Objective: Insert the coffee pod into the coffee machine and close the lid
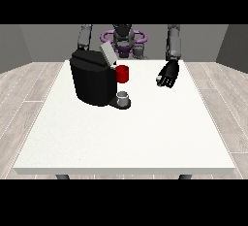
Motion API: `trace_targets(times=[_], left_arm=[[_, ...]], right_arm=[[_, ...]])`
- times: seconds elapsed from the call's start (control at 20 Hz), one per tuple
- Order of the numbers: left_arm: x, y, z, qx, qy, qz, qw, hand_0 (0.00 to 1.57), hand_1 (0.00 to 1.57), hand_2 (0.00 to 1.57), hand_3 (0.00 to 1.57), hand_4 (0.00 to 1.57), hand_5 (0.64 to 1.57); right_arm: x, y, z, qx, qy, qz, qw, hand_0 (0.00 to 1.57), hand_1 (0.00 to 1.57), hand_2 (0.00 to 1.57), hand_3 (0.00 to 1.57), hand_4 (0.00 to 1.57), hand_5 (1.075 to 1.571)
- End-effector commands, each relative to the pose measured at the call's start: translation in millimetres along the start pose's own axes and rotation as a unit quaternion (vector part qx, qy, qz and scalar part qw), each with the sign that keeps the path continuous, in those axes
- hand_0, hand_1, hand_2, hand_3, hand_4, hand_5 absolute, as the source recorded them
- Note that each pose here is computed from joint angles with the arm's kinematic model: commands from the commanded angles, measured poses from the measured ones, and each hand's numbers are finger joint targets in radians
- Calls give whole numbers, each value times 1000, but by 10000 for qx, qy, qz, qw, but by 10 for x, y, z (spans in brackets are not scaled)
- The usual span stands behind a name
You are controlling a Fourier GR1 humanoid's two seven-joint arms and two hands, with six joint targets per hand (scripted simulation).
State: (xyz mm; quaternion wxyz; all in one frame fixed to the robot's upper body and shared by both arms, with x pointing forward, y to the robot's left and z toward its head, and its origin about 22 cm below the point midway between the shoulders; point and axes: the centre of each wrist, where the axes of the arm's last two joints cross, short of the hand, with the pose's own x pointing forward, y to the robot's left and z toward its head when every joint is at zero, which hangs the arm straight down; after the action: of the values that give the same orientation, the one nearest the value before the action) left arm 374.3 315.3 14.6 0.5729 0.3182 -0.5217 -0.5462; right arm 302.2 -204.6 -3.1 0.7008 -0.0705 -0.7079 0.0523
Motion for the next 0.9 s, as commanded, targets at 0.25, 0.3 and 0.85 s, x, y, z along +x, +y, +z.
trace_targets(times=[0.25,0.3,0.85], left_arm=[[255,229,-191,38,-676,886,9938,1451,1451,1437,1359,521,1571],[191,186,-167,127,-532,971,9938,1449,1449,1434,1357,517,1571],[867,1023,-387,-269,-1152,777,9899,1403,1403,1396,1341,598,1571]], right_arm=[[-93,2,6,-218,518,470,9973,0,0,0,0,0,1571],[-249,0,129,-193,456,482,9976,0,0,0,0,0,1571],[-523,-27,91,-231,640,630,9957,0,0,0,0,0,1571]])
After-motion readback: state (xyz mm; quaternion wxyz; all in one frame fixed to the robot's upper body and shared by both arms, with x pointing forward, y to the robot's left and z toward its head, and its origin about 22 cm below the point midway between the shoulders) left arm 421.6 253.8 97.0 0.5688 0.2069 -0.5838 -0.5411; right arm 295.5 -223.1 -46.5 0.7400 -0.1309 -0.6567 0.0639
